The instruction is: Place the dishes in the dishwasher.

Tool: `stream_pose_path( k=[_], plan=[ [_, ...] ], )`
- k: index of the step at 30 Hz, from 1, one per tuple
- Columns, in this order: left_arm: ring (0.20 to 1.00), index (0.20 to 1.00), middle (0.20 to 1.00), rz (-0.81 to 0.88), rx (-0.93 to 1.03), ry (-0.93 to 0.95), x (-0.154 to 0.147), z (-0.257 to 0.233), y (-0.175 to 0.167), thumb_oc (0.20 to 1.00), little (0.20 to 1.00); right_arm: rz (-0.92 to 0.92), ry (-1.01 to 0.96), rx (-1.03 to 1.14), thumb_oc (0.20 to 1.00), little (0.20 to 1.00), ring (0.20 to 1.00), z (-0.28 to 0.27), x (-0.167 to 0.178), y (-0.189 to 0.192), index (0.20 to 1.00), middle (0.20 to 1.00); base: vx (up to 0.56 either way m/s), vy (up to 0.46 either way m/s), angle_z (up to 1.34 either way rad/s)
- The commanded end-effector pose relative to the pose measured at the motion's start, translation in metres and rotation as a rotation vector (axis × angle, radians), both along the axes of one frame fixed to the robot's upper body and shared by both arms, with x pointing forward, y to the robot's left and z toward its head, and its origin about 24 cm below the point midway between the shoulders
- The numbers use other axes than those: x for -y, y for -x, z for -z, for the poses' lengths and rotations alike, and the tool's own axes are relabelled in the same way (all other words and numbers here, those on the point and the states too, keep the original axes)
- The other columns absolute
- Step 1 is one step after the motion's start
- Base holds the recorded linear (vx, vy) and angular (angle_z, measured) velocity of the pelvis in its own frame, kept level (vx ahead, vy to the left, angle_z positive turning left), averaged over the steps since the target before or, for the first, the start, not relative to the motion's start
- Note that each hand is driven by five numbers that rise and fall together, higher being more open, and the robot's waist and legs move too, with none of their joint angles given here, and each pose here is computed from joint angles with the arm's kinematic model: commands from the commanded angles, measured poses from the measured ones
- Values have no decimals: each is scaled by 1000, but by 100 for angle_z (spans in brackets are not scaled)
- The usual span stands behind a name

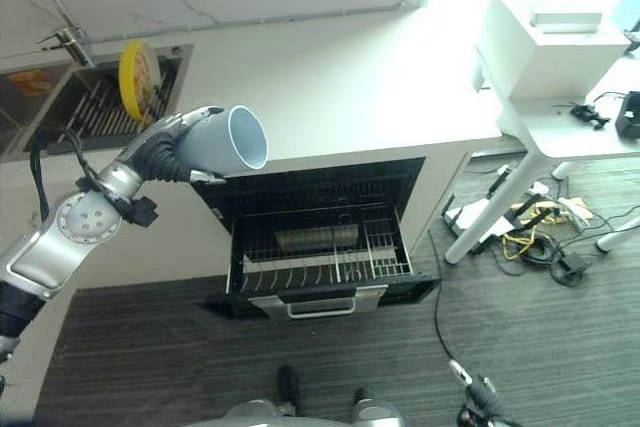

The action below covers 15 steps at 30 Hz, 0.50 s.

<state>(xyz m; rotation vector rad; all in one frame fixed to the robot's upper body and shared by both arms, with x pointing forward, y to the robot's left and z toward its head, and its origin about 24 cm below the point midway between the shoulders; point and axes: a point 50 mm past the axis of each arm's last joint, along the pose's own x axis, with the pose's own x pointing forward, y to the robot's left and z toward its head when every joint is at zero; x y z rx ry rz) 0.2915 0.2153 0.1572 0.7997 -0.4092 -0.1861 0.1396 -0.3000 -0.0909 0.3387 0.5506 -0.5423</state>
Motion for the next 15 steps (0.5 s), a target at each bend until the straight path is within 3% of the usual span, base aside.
stream_pose_path(
  k=[1, 4, 8, 11, 15],
  plan=[
    [200, 200, 200, -88, 294, 280, -11, -37, -2, 200, 200, 136, 222, 435, 1000, 1000, 1000, -69, 30, -30, 1000, 1000, -35, -25, -13],
    [200, 200, 200, -183, 406, 487, 5, -11, 10, 200, 200, 89, 310, 784, 1000, 1000, 1000, -134, 13, -54, 1000, 1000, -11, 6, -21],
    [200, 200, 200, -252, 493, 597, 16, -2, 14, 200, 200, -43, 331, 1027, 1000, 1000, 1000, -177, -6, -66, 1000, 1000, -2, 55, -36],
    [200, 200, 200, -329, 593, 640, 37, 3, 14, 200, 200, -364, 214, 1241, 1000, 1000, 1000, -213, -49, -85, 1000, 1000, 31, 70, -16],
    [200, 200, 200, -336, 706, 608, 52, -2, 18, 200, 200, -614, 121, 1282, 1000, 1000, 1000, -221, -88, -94, 1000, 1000, 0, 7, -2]
  ],
)
